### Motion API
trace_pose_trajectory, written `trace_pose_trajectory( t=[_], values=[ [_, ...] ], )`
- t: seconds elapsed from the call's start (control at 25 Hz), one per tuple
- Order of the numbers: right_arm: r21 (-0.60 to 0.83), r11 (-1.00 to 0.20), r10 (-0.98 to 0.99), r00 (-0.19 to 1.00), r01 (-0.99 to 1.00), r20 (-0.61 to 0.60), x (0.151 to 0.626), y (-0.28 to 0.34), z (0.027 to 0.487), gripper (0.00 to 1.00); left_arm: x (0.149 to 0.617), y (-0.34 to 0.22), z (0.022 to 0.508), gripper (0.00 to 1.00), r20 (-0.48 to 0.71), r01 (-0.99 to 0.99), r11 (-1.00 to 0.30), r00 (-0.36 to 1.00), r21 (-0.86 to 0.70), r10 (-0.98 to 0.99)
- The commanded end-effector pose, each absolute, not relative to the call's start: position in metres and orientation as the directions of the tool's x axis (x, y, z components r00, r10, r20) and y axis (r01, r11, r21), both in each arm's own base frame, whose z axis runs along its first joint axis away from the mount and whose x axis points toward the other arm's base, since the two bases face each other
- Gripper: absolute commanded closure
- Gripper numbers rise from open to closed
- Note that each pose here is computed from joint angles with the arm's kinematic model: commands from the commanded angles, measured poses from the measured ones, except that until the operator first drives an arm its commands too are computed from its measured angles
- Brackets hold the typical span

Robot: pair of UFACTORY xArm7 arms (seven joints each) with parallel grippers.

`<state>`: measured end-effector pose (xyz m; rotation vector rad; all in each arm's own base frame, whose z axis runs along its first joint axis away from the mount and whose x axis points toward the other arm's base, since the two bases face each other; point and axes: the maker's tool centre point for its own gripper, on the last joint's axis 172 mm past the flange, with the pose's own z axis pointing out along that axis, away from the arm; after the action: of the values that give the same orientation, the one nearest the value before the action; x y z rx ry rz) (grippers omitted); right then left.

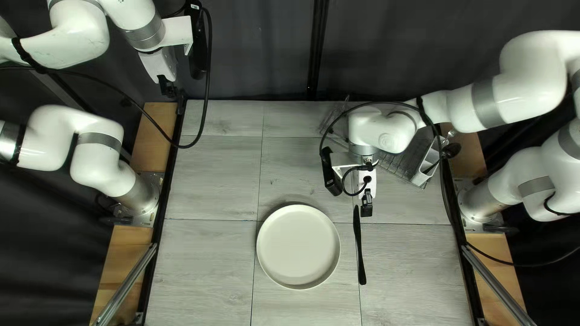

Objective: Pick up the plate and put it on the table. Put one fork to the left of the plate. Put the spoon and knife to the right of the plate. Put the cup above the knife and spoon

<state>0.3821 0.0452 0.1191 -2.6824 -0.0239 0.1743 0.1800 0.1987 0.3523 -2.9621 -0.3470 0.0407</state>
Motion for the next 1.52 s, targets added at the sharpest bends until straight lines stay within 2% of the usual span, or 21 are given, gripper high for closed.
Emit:
trace_pose_trajectory(
  t=[0.04, 0.44, 0.48, 0.56, 0.68, 0.84, 0.92, 1.12, 1.52],
  values=[
    [-0.335, -0.942, 0.02, 0.989, -0.03, -0.144, 0.371, 0.064, 0.175, 0.0, 0.18, 0.199, 0.352, 0.0, -0.008, 0.227, -0.96, 0.973, -0.16, 0.232],
    [-0.323, -0.946, 0.036, 0.99, -0.011, -0.138, 0.372, 0.063, 0.174, 0.0, 0.18, 0.199, 0.352, 0.0, -0.008, 0.227, -0.96, 0.973, -0.16, 0.232],
    [-0.312, -0.95, 0.024, 0.985, -0.03, -0.17, 0.368, 0.054, 0.173, 0.0, 0.18, 0.199, 0.352, 0.0, -0.008, 0.227, -0.96, 0.973, -0.16, 0.232],
    [-0.287, -0.954, -0.023, 0.977, -0.084, -0.212, 0.351, 0.035, 0.182, 0.0, 0.18, 0.199, 0.352, 0.0, -0.008, 0.227, -0.96, 0.973, -0.16, 0.232],
    [-0.232, -0.951, -0.147, 0.96, -0.203, -0.24, 0.301, 0.0, 0.213, 0.0, 0.18, 0.199, 0.352, 0.0, -0.008, 0.227, -0.96, 0.973, -0.16, 0.232],
    [-0.156, -0.931, -0.283, 0.924, -0.329, -0.257, 0.261, -0.024, 0.226, 0.0, 0.18, 0.199, 0.352, 0.0, -0.008, 0.227, -0.96, 0.973, -0.16, 0.232],
    [-0.106, -0.909, -0.365, 0.893, -0.403, -0.263, 0.224, -0.04, 0.231, 0.0, 0.18, 0.199, 0.352, 0.0, -0.008, 0.227, -0.96, 0.973, -0.16, 0.232],
    [-0.063, -0.834, -0.512, 0.812, -0.548, -0.281, 0.177, -0.065, 0.224, 0.0, 0.18, 0.199, 0.352, 0.0, -0.008, 0.227, -0.96, 0.973, -0.16, 0.232],
    [0.007, -0.712, -0.672, 0.679, -0.702, -0.295, 0.132, -0.106, 0.195, 0.0, 0.18, 0.199, 0.352, 0.0, -0.008, 0.227, -0.96, 0.973, -0.16, 0.232]
  ],
)
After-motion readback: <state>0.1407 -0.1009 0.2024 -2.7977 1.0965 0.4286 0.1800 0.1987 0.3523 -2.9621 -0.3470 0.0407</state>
